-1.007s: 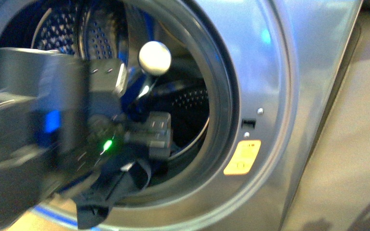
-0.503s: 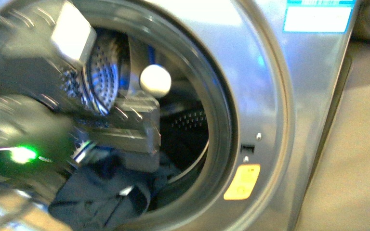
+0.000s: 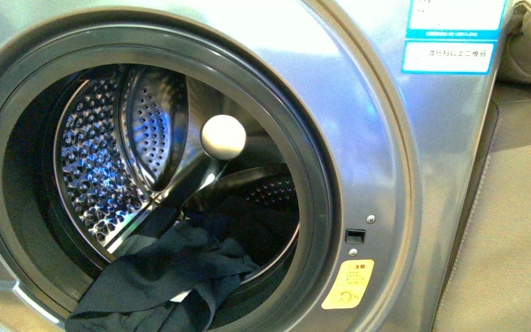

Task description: Put clothes into washing machine

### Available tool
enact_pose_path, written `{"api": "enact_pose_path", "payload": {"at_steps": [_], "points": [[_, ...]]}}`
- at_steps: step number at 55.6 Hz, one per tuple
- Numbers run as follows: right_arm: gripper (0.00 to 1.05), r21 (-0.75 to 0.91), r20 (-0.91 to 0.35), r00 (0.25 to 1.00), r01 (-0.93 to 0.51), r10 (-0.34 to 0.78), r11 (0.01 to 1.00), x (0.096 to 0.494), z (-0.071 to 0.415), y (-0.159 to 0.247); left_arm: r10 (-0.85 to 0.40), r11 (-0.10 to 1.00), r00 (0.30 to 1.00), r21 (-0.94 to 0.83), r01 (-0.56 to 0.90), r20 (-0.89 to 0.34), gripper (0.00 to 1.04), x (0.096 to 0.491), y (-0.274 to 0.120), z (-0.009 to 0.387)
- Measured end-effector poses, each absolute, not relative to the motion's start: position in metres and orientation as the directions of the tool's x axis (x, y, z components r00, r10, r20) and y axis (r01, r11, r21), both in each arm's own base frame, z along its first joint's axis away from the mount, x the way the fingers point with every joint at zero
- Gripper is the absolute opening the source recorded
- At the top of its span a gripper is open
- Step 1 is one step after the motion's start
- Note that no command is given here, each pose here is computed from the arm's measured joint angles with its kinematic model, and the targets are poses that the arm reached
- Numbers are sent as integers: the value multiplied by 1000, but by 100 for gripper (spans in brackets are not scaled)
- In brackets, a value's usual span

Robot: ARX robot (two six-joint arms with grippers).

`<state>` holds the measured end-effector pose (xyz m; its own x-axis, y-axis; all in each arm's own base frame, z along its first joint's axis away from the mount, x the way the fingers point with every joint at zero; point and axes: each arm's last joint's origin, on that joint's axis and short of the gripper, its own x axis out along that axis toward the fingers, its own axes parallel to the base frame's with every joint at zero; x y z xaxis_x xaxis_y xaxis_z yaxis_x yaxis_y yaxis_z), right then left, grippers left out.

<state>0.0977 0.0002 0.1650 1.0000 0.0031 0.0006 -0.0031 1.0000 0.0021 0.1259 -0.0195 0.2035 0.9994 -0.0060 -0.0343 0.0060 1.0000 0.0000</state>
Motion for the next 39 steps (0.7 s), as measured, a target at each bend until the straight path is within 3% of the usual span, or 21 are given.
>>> {"api": "enact_pose_path", "payload": {"at_steps": [6, 11, 39], "points": [[2, 2, 1, 1000, -3, 3, 1000, 98, 165, 0, -46, 999, 998, -3, 46, -43, 4, 105, -10, 193], [2, 2, 1, 1000, -3, 3, 1000, 98, 165, 0, -5, 1000, 1000, -5, 5, 9, 4, 98, -1, 189], [2, 2, 1, 1000, -3, 3, 1000, 98, 165, 0, -1, 1000, 1000, -4, 1, 1, 4, 97, 0, 166]]}}
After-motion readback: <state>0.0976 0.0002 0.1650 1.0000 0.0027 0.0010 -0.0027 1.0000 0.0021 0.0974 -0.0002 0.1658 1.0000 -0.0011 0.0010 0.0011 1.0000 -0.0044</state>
